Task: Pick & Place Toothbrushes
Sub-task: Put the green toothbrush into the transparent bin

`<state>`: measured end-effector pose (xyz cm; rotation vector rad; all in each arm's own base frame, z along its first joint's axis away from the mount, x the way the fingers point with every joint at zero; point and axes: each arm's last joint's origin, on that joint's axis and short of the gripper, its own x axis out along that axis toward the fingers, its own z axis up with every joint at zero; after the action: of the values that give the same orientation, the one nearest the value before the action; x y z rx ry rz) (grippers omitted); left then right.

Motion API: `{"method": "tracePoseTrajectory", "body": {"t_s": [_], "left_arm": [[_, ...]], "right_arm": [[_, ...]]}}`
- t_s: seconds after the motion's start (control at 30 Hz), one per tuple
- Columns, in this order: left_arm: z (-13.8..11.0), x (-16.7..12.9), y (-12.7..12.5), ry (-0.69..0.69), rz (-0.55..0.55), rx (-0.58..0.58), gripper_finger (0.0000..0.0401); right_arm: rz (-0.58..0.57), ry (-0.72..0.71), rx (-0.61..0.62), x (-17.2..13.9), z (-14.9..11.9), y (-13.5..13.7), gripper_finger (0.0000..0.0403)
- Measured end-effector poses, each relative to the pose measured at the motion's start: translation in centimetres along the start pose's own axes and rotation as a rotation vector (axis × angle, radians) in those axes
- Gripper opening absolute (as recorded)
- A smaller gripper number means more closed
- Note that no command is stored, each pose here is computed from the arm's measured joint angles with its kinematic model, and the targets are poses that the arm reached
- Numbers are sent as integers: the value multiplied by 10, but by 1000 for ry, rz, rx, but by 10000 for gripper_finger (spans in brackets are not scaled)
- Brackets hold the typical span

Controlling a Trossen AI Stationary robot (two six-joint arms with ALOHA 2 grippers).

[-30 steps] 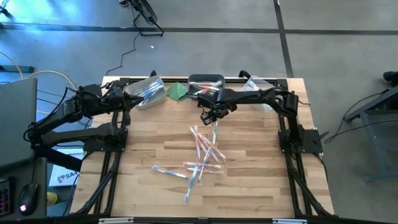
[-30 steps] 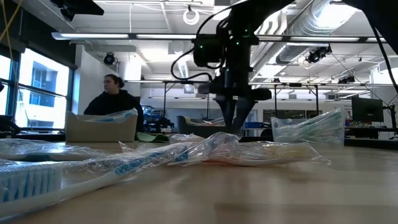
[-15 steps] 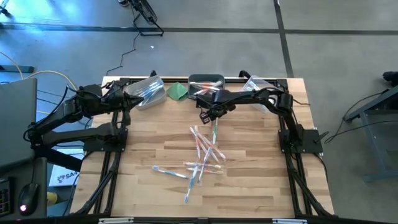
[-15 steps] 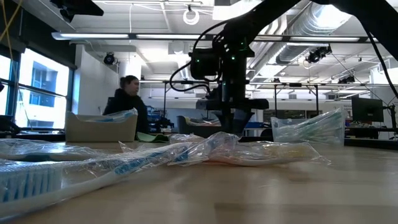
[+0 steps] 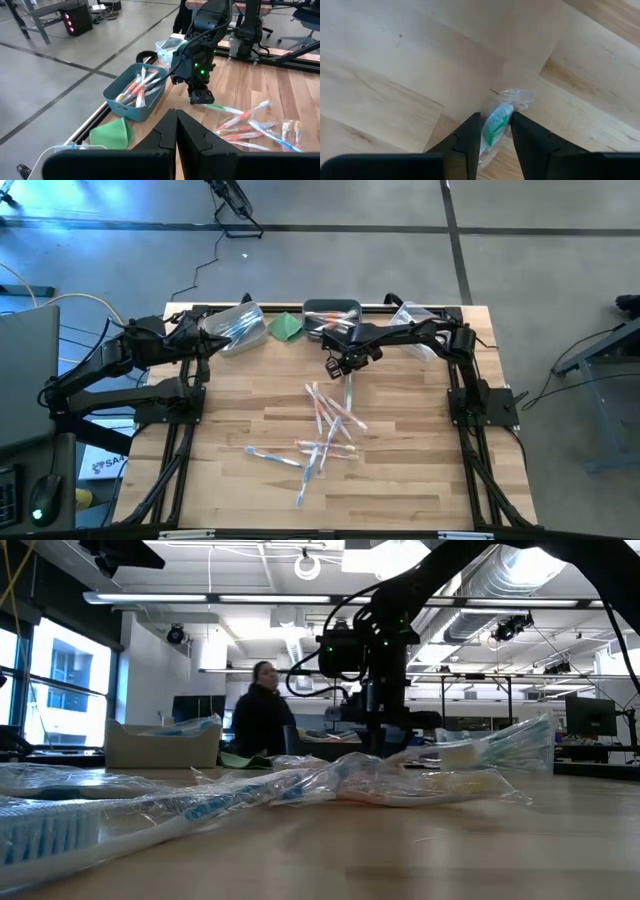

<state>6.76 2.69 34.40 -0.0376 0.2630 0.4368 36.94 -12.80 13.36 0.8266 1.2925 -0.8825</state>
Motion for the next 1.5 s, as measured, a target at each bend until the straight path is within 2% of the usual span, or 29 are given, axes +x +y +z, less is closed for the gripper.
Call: {"method": "tracePoseTrajectory", "body": {"t_s": [0.33, 0.6, 0.77, 0.93, 1.17, 1.5], "left_arm": [[0, 0, 0, 1, 0, -2, 0], [0, 0, 0, 0, 0, -6, 0], [0, 0, 0, 0, 0, -6, 0], [0, 0, 0, 0, 0, -5, 0], [0, 0, 0, 0, 0, -12, 0], [0, 0, 0, 0, 5, -27, 0]], "right_arm": [[27, -14, -2, 1, 1, 3, 38], [51, -15, -27, 2, 2, 4, 30], [107, -61, -51, -8, 5, 7, 15], [138, -163, -71, -26, 9, 8, 1], [184, -287, -131, -57, 12, 7, 1], [298, -498, -174, -115, 12, 2, 2]]}}
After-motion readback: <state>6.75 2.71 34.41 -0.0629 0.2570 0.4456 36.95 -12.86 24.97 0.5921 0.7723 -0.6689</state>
